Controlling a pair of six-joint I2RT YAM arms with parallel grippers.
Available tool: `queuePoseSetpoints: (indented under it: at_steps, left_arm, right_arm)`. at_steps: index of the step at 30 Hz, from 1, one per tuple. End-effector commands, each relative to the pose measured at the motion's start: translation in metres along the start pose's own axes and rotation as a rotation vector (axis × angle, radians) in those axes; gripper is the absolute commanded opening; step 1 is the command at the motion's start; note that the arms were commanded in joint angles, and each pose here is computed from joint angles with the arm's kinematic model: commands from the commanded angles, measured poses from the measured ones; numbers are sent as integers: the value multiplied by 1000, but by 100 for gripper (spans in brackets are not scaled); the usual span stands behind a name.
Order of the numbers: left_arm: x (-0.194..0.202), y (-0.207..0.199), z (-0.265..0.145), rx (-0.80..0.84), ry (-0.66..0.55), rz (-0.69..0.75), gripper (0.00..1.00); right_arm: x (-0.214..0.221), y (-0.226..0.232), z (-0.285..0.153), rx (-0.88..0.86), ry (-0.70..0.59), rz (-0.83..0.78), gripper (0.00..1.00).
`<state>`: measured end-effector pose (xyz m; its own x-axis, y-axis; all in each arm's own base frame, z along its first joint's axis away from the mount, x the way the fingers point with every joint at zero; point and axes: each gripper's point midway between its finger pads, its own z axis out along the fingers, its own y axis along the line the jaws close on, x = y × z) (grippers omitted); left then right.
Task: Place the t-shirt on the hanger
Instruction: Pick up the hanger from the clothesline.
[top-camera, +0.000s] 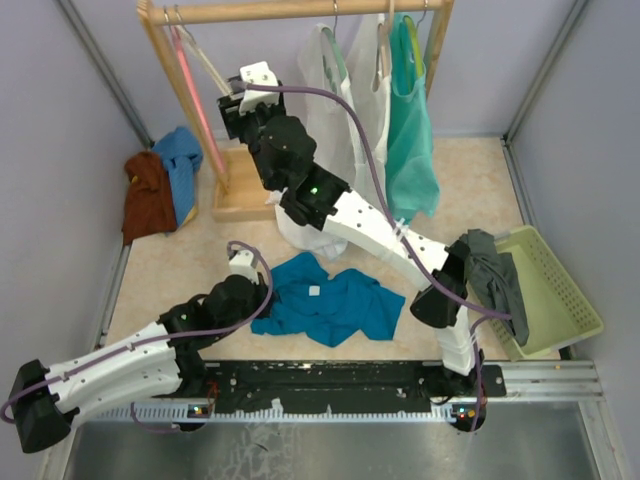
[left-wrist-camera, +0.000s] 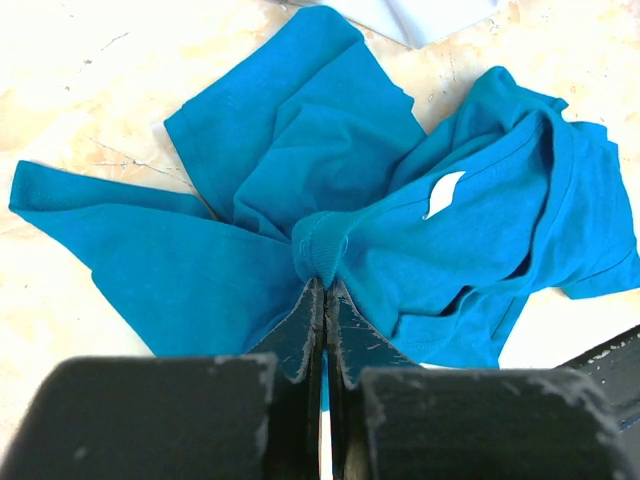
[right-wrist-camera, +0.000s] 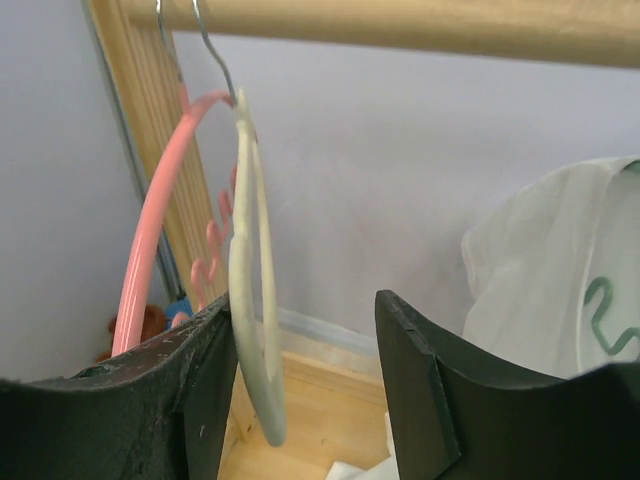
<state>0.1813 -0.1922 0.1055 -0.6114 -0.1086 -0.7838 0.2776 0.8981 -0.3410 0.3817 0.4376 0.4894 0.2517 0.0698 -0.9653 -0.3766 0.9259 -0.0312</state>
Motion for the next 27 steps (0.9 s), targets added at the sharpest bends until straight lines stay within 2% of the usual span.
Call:
queuePoseSetpoints:
  at_steps: [1,7,11,22,27]
  left_arm:
    - [-19,-8,-4,12,-43,-9,1]
    - [-21,-9,-4,14,-46,-11,1]
    - [-21,-9,-4,14,-44,-9,1]
    - [-24,-9,-6,11,-51,-5,1]
    - [-26,-9,-7,11,-55,-4,1]
  right_arm:
    - [-39,-16,7,17,-80,37,54]
    - [-35,-16,14,3,-73,48,45]
    - [-31,-16,15,-8,-65,46,30]
    - [-42,-9,5,-86,-101,73,1]
    - [-59,-19,0,-47,-127,69,0]
